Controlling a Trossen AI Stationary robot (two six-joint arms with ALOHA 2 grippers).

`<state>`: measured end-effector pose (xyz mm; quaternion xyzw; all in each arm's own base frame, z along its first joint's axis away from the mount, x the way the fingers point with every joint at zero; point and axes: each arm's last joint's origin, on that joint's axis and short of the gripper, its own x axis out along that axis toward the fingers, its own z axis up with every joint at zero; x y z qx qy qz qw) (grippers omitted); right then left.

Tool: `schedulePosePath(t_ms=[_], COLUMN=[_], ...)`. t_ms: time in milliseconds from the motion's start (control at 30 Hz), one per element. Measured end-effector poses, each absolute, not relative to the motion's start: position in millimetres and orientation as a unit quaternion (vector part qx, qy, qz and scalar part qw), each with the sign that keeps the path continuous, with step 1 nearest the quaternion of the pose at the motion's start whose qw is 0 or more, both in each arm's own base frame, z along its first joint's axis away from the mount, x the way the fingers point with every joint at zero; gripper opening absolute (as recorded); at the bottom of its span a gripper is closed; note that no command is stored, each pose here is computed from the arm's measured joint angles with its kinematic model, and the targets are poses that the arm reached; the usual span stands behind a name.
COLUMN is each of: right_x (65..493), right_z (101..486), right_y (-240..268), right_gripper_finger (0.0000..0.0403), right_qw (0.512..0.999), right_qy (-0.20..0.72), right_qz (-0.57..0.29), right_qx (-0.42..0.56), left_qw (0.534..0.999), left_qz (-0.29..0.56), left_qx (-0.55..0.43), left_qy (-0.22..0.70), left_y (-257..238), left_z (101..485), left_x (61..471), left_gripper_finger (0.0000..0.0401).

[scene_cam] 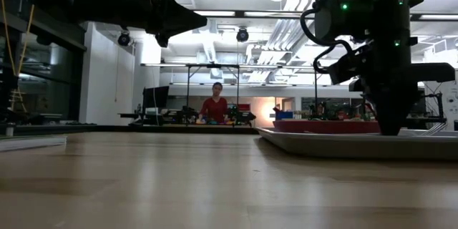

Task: Pick and place plate/cup/fork/spoon on tray
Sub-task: Put the white and orange fork to the right of the pink plate on the light blue tray, then put the yellow spoon to the right of the orange fork on the light blue tray

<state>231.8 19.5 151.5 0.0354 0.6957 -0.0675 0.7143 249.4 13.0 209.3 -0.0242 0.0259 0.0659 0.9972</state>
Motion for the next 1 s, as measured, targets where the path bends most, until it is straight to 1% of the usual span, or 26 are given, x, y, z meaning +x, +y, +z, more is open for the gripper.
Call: schedulePosePath(t_ms=[233, 433, 500, 733, 867, 1000], right_x=[231.5, 231.4, 231.4, 231.4, 231.5, 232.0], right_z=[151.5, 151.4, 151.4, 151.4, 151.4, 158.5], right_y=[19.5, 20.6, 20.7, 20.6, 20.5, 20.3], right_gripper_finger=[0.0, 0.0005, 0.0018, 0.0084, 0.0101, 0.0107], right_qw=[0.713, 0.711, 0.711, 0.712, 0.713, 0.703], right_qy=[0.696, 0.699, 0.699, 0.7, 0.701, 0.71], right_qz=[-0.074, -0.06, -0.055, -0.039, -0.025, -0.027], right_qx=[0.042, 0.055, 0.053, 0.031, 0.016, 0.01], left_qw=[0.997, 0.997, 0.997, 0.997, 0.997, 0.997], left_qz=[0.066, 0.066, 0.066, 0.066, 0.066, 0.067], left_qx=[-0.025, -0.025, -0.025, -0.025, -0.025, -0.025], left_qy=[0.026, 0.026, 0.026, 0.026, 0.026, 0.026], left_y=[13.1, 13.1, 13.1, 13.1, 13.1, 13.1], left_z=[209.3, 209.3, 209.3, 209.3, 209.3, 209.3], left_x=[249.4, 249.4, 249.4, 249.4, 249.4, 249.4], left_gripper_finger=[0.0, 0.0, 0.0, 0.0, 0.0, 0.0])
